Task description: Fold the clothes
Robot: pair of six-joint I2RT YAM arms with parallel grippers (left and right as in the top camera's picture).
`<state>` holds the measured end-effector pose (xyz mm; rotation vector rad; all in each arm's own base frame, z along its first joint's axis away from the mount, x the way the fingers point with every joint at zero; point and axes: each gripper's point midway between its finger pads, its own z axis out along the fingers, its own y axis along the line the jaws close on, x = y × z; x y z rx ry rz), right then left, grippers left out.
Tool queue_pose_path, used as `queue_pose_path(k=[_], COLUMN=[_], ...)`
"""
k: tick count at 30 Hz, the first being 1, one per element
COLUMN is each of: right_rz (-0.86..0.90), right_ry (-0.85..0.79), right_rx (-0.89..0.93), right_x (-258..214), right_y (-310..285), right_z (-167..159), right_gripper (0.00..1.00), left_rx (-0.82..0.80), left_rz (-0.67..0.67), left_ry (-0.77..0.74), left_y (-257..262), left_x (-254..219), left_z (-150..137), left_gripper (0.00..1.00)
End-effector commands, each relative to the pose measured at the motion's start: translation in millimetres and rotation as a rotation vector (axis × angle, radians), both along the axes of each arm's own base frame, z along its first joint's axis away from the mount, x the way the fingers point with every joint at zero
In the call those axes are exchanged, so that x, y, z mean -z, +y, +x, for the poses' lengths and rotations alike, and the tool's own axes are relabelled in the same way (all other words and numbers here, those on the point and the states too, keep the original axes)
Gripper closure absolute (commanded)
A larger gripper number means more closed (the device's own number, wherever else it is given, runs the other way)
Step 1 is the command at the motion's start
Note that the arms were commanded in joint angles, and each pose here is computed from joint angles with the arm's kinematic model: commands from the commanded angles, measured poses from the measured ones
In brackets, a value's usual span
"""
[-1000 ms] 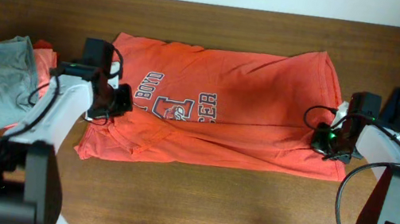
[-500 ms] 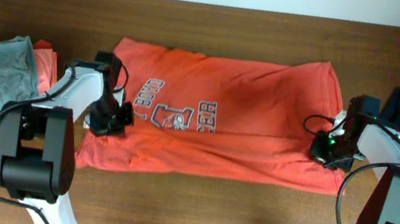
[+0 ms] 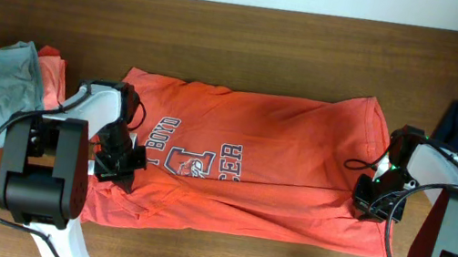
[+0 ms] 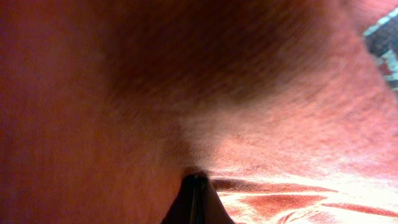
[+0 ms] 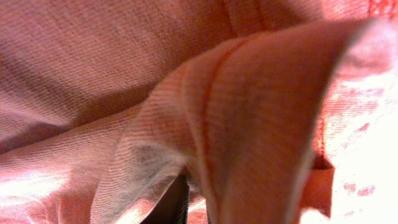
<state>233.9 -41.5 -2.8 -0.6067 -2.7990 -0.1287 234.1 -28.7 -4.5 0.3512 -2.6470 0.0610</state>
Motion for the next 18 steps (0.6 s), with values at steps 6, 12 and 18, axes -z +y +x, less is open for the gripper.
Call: queue_pose_path(k=[6, 12, 18], right_rz=[-0.062, -0.038, -0.056], right_ry=[-0.015, -0.214, -0.345], right_rx=[0.028, -0.002, -0.006], right_x=[2, -46, -112], right_y=[-12, -12, -14], right_z=[3, 48, 67], right_gripper=[0.86, 0.84, 0.71], left_rx=[0.041, 0.035, 0.026], left_rz=[0.047, 0.041, 0.037], left_ry=[-0.106, -0.421, -0.765], left_y=[10, 9, 8], left_x=[-14, -71, -143], left_z=[5, 44, 77], left_gripper=[0.99, 1.00, 0.88])
